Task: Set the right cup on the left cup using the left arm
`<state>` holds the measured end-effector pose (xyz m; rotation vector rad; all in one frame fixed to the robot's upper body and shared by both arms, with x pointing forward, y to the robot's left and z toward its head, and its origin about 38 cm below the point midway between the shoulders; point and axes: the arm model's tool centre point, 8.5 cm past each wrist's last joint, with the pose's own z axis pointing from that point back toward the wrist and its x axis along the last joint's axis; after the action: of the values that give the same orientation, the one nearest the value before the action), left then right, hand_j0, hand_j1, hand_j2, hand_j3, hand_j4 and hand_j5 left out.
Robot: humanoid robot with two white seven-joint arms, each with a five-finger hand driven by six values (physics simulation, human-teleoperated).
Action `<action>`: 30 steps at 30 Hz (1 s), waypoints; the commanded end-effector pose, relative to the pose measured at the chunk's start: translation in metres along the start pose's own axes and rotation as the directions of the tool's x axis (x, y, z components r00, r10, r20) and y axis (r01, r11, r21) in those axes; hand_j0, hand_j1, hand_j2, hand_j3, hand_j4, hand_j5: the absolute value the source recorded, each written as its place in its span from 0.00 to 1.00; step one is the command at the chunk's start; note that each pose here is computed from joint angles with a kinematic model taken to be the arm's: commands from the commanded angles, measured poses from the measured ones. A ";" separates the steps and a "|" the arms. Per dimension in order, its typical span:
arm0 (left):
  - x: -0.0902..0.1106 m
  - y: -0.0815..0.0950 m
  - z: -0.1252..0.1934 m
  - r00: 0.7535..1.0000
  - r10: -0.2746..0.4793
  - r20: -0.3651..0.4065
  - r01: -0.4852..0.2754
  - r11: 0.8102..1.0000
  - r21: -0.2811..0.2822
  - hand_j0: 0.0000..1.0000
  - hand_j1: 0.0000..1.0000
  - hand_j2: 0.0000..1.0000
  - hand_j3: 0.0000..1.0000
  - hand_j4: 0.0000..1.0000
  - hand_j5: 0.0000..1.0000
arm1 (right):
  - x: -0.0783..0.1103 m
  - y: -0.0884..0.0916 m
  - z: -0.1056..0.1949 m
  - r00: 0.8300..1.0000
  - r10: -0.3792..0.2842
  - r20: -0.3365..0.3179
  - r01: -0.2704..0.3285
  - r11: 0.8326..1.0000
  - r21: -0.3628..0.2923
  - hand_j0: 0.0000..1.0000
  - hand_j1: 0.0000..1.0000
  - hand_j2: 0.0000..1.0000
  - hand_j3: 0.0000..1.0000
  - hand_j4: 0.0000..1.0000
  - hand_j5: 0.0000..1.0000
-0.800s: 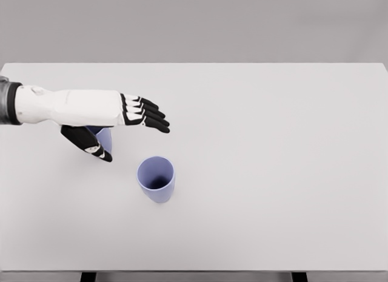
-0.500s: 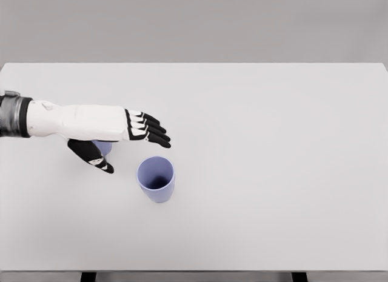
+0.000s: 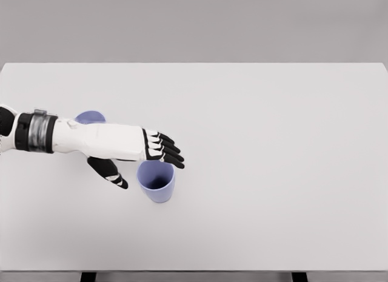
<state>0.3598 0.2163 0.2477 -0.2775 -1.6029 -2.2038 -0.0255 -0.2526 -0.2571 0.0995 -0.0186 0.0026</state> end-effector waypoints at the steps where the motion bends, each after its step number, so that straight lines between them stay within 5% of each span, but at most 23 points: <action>1: 0.000 0.001 -0.003 1.000 -0.001 0.006 0.001 1.000 0.004 1.00 1.00 1.00 1.00 1.00 1.00 | 0.000 0.000 0.000 1.000 0.001 0.000 -0.001 1.000 0.000 1.00 1.00 1.00 1.00 1.00 1.00; 16: -0.003 -0.003 -0.012 1.000 0.016 0.020 -0.016 1.000 0.016 1.00 1.00 1.00 1.00 1.00 1.00 | 0.000 0.000 0.000 1.000 0.001 0.000 -0.001 1.000 0.000 1.00 1.00 1.00 1.00 1.00 1.00; 23: -0.019 -0.003 -0.004 0.994 -0.071 -0.080 0.069 0.997 -0.035 1.00 1.00 1.00 1.00 1.00 1.00 | 0.000 0.000 0.000 1.000 0.001 0.000 -0.001 1.000 0.000 1.00 1.00 1.00 1.00 1.00 1.00; 30: -0.023 -0.015 -0.017 0.998 -0.030 -0.060 0.029 0.999 -0.024 1.00 1.00 1.00 1.00 1.00 1.00 | 0.000 0.000 0.000 1.000 0.001 0.000 -0.001 1.000 0.000 1.00 1.00 1.00 1.00 1.00 1.00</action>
<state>0.3737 0.2112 0.2187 -0.1916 -1.5502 -2.2396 -0.0255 -0.2526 -0.2571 0.0996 -0.0186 0.0030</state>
